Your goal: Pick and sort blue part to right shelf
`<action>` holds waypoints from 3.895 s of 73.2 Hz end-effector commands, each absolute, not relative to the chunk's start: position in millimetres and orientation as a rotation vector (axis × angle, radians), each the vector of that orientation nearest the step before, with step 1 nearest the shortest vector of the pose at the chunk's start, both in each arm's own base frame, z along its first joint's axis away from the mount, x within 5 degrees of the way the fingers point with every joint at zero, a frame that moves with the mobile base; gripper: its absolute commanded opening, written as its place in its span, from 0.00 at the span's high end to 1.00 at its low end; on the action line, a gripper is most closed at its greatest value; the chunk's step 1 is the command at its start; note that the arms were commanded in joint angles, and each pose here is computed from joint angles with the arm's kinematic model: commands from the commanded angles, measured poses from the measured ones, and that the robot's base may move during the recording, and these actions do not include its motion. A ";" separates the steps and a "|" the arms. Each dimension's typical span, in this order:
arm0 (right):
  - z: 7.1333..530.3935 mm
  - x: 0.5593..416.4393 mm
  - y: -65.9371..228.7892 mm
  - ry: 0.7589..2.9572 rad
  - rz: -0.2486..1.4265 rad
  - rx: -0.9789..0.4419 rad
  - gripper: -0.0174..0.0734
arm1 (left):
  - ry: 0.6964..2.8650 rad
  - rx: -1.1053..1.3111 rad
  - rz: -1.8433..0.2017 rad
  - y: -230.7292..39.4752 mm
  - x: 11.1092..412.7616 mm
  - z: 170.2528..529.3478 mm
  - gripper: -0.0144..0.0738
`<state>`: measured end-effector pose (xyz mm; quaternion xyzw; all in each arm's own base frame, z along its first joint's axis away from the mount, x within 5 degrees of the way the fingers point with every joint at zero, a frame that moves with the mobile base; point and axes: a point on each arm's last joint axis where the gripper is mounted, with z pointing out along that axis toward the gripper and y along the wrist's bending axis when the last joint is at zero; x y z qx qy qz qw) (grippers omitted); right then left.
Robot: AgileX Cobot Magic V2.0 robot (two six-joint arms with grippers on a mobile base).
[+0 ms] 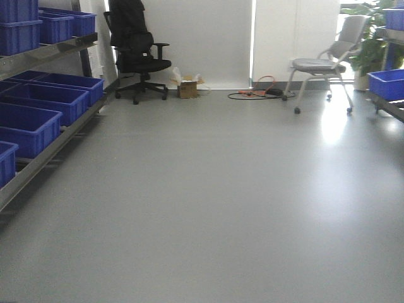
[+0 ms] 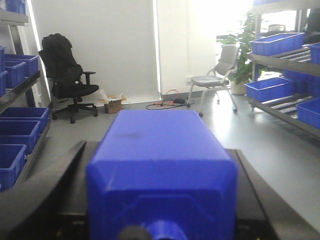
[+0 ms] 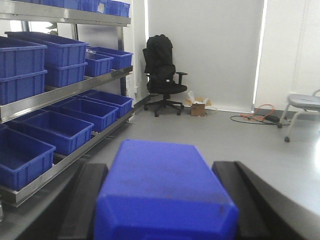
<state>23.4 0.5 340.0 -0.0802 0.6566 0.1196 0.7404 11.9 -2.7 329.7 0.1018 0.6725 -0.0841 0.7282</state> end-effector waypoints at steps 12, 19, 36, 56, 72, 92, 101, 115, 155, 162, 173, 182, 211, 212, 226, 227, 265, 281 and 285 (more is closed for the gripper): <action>357.1 20.8 0.9 1.332 0.260 -0.187 0.56 | 1.378 0.203 -0.202 -2.3 10.0 346.0 0.48; 357.1 20.8 0.9 1.332 0.260 -0.187 0.56 | 1.378 0.203 -0.202 -2.3 10.0 346.0 0.48; 357.1 20.8 0.9 1.332 0.260 -0.187 0.56 | 1.378 0.203 -0.202 -2.3 10.0 346.0 0.48; 357.1 20.8 0.9 1.332 0.260 -0.187 0.56 | 1.378 0.203 -0.202 -2.3 10.0 346.0 0.48; 357.1 20.8 0.9 1.332 0.260 -0.187 0.56 | 1.378 0.203 -0.202 -2.3 10.0 346.0 0.48; 357.1 20.8 0.9 1.332 0.260 -0.187 0.56 | 1.378 0.203 -0.202 -2.3 10.0 346.0 0.48; 357.1 20.8 0.9 1.332 0.260 -0.187 0.56 | 1.378 0.203 -0.202 -2.3 10.0 346.0 0.48; 357.1 20.8 0.9 1.332 0.260 -0.187 0.56 | 1.378 0.203 -0.202 -2.3 10.0 346.0 0.48; 357.1 20.8 1.0 1.332 0.260 -0.188 0.56 | 1.378 0.203 -0.202 -2.3 10.0 346.0 0.48; 357.1 20.8 1.0 1.332 0.260 -0.188 0.56 | 1.378 0.203 -0.202 -2.3 10.0 346.0 0.48; 357.1 20.8 1.0 1.332 0.260 -0.188 0.56 | 1.378 0.203 -0.202 -2.3 10.0 346.0 0.48; 357.1 20.8 1.0 1.332 0.260 -0.188 0.56 | 1.378 0.203 -0.202 -2.3 10.0 346.0 0.48; 357.1 20.8 1.0 1.332 0.260 -0.188 0.56 | 1.378 0.203 -0.202 -2.3 10.0 346.0 0.48; 357.1 20.8 1.0 1.332 0.260 -0.188 0.56 | 1.378 0.203 -0.202 -2.3 10.0 346.0 0.48; 357.1 20.8 1.0 1.332 0.260 -0.188 0.56 | 1.369 0.201 -0.206 -3.5 13.8 348.9 0.48; 357.1 20.8 1.0 1.332 0.260 -0.188 0.56 | 1.380 0.201 -0.210 -4.3 16.3 349.5 0.48; 357.1 20.8 0.9 1.332 0.260 -0.187 0.56 | 1.811 0.217 -0.233 -54.5 191.0 399.4 0.48; 357.2 20.8 1.0 1.332 0.260 -0.187 0.56 | 1.977 0.184 -0.214 -71.0 278.6 381.6 0.48; 357.2 20.8 1.0 1.332 0.260 -0.187 0.56 | 2.019 0.167 -0.199 -70.0 298.9 374.2 0.48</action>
